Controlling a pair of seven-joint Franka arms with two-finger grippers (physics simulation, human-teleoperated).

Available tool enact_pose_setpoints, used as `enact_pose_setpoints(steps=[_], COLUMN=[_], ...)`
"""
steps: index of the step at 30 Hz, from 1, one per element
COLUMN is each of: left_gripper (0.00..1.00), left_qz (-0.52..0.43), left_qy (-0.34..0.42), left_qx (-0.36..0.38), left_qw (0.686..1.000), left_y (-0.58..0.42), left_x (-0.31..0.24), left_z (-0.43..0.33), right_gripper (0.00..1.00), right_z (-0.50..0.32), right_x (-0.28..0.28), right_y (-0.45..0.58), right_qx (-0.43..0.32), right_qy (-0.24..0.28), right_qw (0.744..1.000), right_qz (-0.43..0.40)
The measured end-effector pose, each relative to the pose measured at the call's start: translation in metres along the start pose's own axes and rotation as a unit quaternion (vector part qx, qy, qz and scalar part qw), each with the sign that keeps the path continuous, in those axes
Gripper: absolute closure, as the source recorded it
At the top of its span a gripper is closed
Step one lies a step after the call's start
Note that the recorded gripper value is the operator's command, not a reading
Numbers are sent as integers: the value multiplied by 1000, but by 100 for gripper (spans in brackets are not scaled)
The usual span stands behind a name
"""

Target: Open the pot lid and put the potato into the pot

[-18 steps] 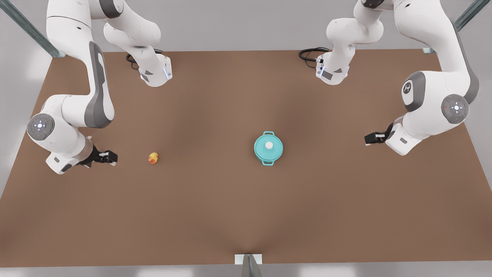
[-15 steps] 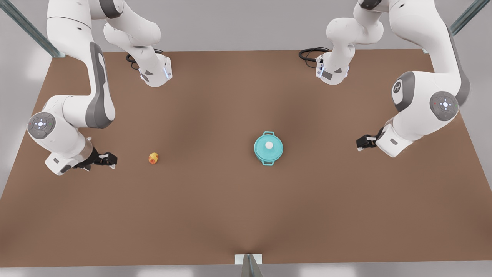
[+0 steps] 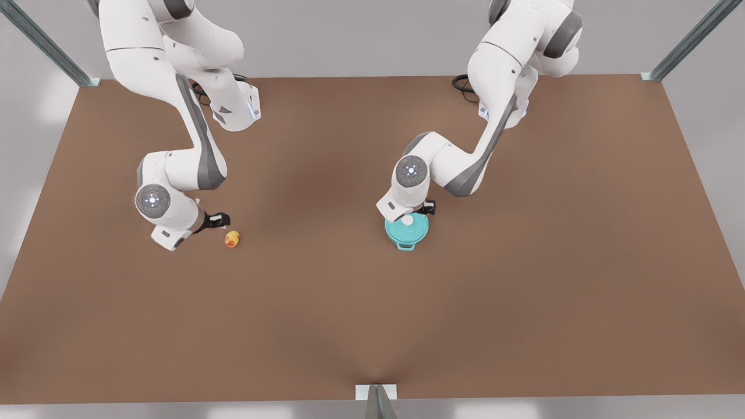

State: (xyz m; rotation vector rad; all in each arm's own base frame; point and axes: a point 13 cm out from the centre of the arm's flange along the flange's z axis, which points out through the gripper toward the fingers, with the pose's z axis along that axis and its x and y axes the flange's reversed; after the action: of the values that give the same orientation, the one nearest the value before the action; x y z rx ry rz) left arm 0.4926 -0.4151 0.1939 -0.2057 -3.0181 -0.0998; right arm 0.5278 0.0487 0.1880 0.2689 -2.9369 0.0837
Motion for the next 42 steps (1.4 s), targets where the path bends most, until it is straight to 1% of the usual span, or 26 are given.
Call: enact_pose_setpoints(steps=[3,6,13,18,22,26,27,28,29,30,37,39,42], left_gripper=[0,0,0,0,0,0,19,40,52,56,59,59,59], left_qz=[-36,-61,-101,-122,-136,-146,-148,-151,-154,-156,-175,-201,-278], left_qy=[-6,-10,-23,-30,-30,-32,-33,-34,-36,-38,-45,-61,-52], left_qx=[3,0,0,-2,-9,-12,-12,-11,-11,-10,-9,2,0], left_qw=[999,998,995,992,990,989,988,988,987,987,983,978,959], left_y=[-1,-5,-13,-10,-3,-1,-1,-1,-1,0,6,27,143], left_x=[-6,-12,-11,-7,-2,-3,-4,-4,-6,-7,-16,-51,-110], left_z=[20,46,66,67,78,88,89,89,87,84,67,33,28], right_gripper=[0,0,0,0,0,0,0,0,0,0,0,0,0], right_z=[33,47,66,90,114,126,130,133,135,136,142,145,151], right_x=[5,-9,-32,-25,-19,-21,-22,-22,-23,-24,-26,-24,-19], right_y=[3,4,5,8,24,26,26,26,26,25,22,23,23], right_qx=[-1,-3,-9,-10,-9,-9,-9,-8,-7,-6,-1,-1,0], right_qy=[0,-19,-56,-50,-38,-39,-39,-39,-40,-41,-47,-45,-40], right_qw=[1000,999,995,993,994,992,992,992,992,992,991,991,991], right_qz=[17,39,83,106,106,116,118,119,119,120,125,126,128])
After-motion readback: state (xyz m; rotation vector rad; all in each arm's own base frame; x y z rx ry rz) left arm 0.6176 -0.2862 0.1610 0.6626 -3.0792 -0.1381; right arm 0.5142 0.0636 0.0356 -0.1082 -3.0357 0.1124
